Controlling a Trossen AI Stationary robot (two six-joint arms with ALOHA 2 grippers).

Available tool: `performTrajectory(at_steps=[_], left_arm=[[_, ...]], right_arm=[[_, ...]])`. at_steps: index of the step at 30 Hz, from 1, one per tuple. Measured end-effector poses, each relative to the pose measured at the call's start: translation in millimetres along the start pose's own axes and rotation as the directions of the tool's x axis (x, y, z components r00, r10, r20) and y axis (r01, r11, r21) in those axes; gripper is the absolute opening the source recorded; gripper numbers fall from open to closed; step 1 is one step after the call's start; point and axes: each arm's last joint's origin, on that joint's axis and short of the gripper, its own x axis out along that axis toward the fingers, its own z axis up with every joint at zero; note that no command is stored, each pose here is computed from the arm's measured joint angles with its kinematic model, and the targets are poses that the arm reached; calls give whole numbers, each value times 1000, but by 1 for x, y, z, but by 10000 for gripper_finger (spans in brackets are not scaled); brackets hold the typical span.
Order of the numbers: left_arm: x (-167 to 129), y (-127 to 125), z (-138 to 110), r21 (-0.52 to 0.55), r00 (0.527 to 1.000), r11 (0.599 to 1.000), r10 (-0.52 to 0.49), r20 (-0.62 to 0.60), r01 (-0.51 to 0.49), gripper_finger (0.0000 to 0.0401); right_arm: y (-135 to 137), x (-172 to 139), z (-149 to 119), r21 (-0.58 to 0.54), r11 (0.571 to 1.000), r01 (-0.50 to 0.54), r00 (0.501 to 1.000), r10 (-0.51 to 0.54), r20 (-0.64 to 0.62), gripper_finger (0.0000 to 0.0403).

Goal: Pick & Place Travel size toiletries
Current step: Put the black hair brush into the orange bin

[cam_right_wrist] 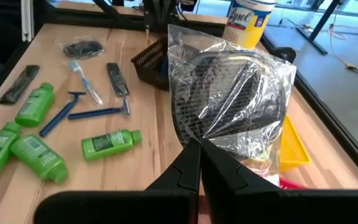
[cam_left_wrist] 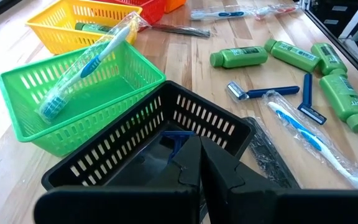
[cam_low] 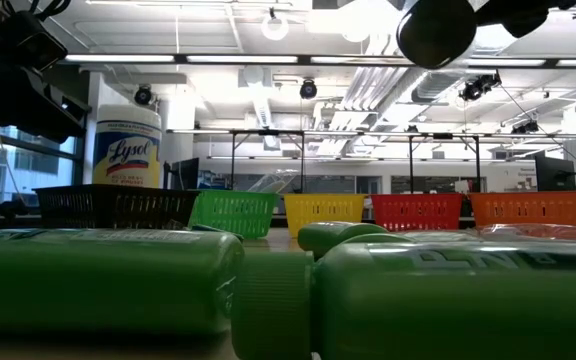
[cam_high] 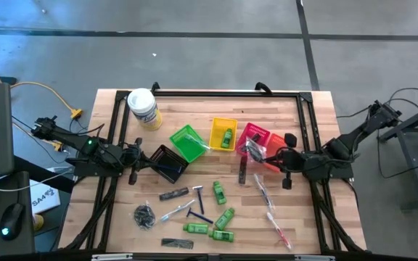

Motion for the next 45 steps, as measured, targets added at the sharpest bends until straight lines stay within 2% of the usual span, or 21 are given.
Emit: performTrajectory(at_steps=[12, 22, 30, 36, 45], left_arm=[[0, 0, -1, 4, 1000, 1000, 2, -10, -2, 0], [0, 0, -1, 5, 1000, 1000, 3, -14, -3, 0], [0, 0, 0, 2, 1000, 1000, 1, -4, -1, 0], [0, 0, 0, 0, 1000, 1000, -1, 1, 1, 0], [0, 0, 0, 0, 1000, 1000, -1, 1, 1, 0]], right_arm=[[-12, -26, 33, 71, 997, -13, 998, 16, -54, 3], [-8, -21, 29, 94, 995, -15, 992, 27, -124, 3], [2, -11, 21, 159, 985, -63, 963, 102, -251, 3], [8, 0, 9, 244, 969, 41, 922, 57, -383, 3], [4, 16, -12, 207, 939, 274, 785, -93, -612, 3]])
